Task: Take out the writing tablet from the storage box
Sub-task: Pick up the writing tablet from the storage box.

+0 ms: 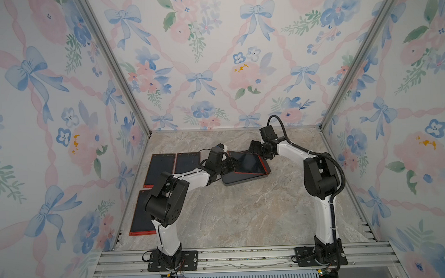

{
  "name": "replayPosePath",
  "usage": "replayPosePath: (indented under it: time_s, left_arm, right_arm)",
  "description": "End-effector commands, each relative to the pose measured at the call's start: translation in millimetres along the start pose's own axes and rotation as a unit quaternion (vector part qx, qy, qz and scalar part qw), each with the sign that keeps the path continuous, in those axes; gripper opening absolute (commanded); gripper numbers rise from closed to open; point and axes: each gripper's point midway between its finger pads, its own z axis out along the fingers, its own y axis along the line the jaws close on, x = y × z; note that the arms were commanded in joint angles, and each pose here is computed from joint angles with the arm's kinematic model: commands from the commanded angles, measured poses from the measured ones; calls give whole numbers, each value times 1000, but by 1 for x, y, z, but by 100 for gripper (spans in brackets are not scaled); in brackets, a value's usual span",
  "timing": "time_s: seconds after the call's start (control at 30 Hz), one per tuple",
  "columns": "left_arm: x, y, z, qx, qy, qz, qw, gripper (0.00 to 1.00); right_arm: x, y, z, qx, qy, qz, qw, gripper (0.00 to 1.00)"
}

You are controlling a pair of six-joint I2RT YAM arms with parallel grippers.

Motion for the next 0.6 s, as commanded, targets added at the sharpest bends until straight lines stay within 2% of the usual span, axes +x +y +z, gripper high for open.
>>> replayPosePath:
  time_s: [0.0,0.17,0.37,0.57]
  left_arm:
    - [-4,-4,-3,12,-4,-5,1000,29]
    - [-6,-6,-4,14,-5,-12,1000,25]
    - [-13,-14,-11,23,-16,-14,1000,13]
    - [-22,-15,-23,27,-31,-37,998,5]
  right_arm:
    - [-9,-5,-14,2,-11,4,1000,97]
    - [-16,-6,-24,-2,-18,4,1000,97]
    - [-29,-6,-41,-18,-35,10,999,97]
    - [-43,-6,-66,-35,-50,6,998,97]
